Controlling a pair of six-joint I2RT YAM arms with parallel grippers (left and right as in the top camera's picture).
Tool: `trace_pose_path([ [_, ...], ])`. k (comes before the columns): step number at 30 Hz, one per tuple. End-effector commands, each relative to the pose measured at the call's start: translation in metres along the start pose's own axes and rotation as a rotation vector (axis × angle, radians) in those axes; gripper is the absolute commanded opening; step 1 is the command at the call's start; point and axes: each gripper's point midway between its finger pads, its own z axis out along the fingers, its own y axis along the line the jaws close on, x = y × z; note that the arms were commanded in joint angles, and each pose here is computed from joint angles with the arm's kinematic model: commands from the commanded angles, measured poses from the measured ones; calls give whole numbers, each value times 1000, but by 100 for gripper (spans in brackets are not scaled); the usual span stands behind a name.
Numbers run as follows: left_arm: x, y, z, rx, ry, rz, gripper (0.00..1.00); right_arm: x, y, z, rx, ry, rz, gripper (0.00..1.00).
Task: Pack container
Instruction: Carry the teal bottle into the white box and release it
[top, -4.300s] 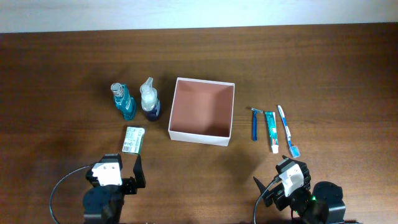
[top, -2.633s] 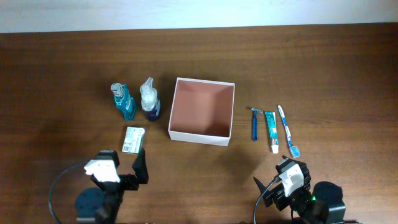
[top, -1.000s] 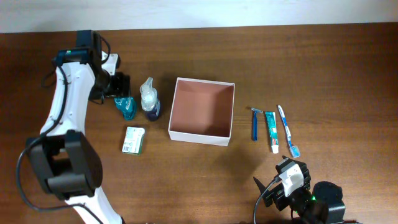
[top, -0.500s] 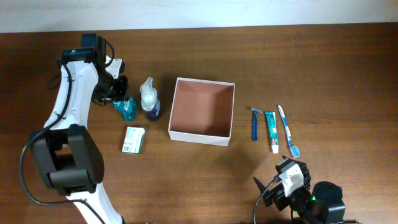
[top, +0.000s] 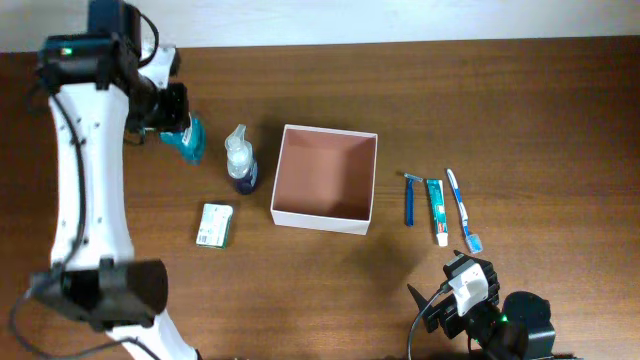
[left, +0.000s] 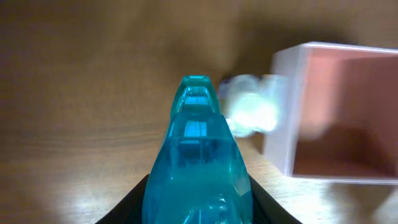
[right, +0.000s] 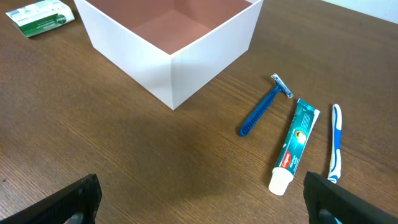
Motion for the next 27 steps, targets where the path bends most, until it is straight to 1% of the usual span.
trace_pose_path([
  [1,0,-47,-49,51,-122,83,22,-2,0,-1,1,-10,9,99],
  [4,4,-90,-48,98,-116,147,21,-2,0,-1,1,-10,9,99],
  [8,5,-143,-29,155,-111,239,21,-2,0,-1,1,-10,9,99],
  [10,4,-165,-13,175,-105,283,21,-2,0,-1,1,-10,9,99],
  [13,5,-197,27,196,-70,342,21,-2,0,-1,1,-10,9,99],
  [14,6,-202,37,196,-61,351,21,-2,0,-1,1,-10,9,99],
  [16,9,-213,73,184,-16,374,21,-2,0,-1,1,-10,9,99],
  [21,12,-213,137,114,65,388,21,-2,0,-1,1,-10,9,99],
  [24,11,-213,170,92,90,396,21,-2,0,-1,1,-10,9,99],
  [27,14,-214,189,87,112,397,21,-2,0,-1,1,-10,9,99],
])
